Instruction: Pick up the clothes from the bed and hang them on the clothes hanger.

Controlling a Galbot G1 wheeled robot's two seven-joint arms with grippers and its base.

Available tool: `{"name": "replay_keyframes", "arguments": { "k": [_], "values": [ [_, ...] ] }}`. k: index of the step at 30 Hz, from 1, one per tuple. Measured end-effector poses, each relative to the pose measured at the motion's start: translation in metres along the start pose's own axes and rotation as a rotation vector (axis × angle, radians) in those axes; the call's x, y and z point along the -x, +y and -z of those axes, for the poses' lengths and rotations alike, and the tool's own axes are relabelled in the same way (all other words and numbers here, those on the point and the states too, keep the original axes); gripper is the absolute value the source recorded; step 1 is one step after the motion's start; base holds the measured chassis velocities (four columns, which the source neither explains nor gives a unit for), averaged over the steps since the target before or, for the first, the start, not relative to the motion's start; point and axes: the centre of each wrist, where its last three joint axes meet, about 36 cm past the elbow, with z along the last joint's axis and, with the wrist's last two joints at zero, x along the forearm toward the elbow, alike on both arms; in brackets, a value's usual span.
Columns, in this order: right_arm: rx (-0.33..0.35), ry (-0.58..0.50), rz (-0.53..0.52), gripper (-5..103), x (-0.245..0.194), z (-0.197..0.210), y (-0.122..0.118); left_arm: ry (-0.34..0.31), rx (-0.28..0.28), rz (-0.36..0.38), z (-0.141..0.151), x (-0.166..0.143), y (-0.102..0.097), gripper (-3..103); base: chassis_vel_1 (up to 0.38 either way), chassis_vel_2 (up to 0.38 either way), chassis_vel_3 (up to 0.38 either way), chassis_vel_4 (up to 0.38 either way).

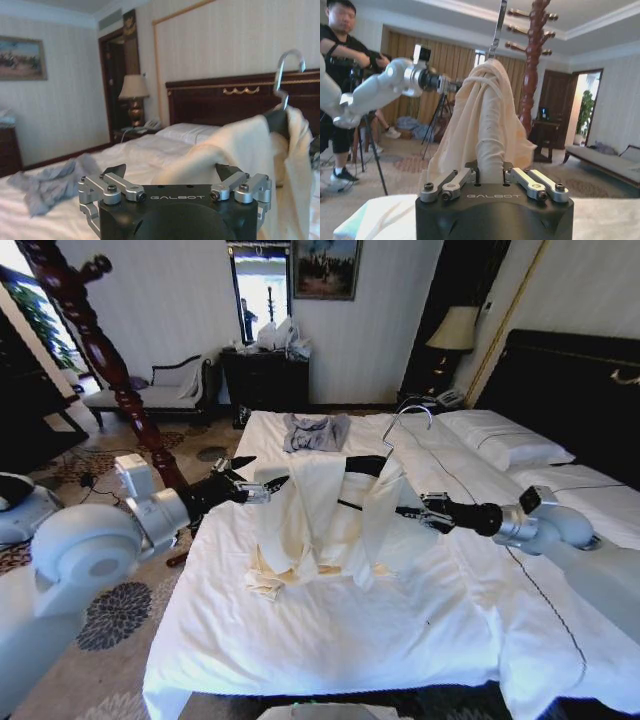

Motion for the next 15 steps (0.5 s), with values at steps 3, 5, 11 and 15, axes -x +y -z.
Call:
{"name": "replay_keyframes", "arguments": {
  "k": [3,5,11,15],
  "values": [
    [-0.001,0.021,0.007,19,-0.002,-0.004,-0.001,0.001,-0.007,-0.033,-0.001,0.004,-0.002,100,0.000,0.000,0.000,0.000],
    [-0.001,0.030,0.009,19,-0.003,-0.006,-0.001,0.004,-0.017,-0.050,-0.002,0.006,-0.003,100,0.000,0.000,0.000,0.000],
    [-0.011,0.062,0.014,19,-0.008,-0.008,-0.004,0.058,-0.056,-0.141,-0.018,0.014,-0.020,100,0.000,0.000,0.000,0.000],
    [-0.015,0.061,0.024,19,-0.007,-0.006,-0.005,0.093,-0.072,-0.181,-0.026,0.016,-0.029,100,0.000,0.000,0.000,0.000]
  ]
}}
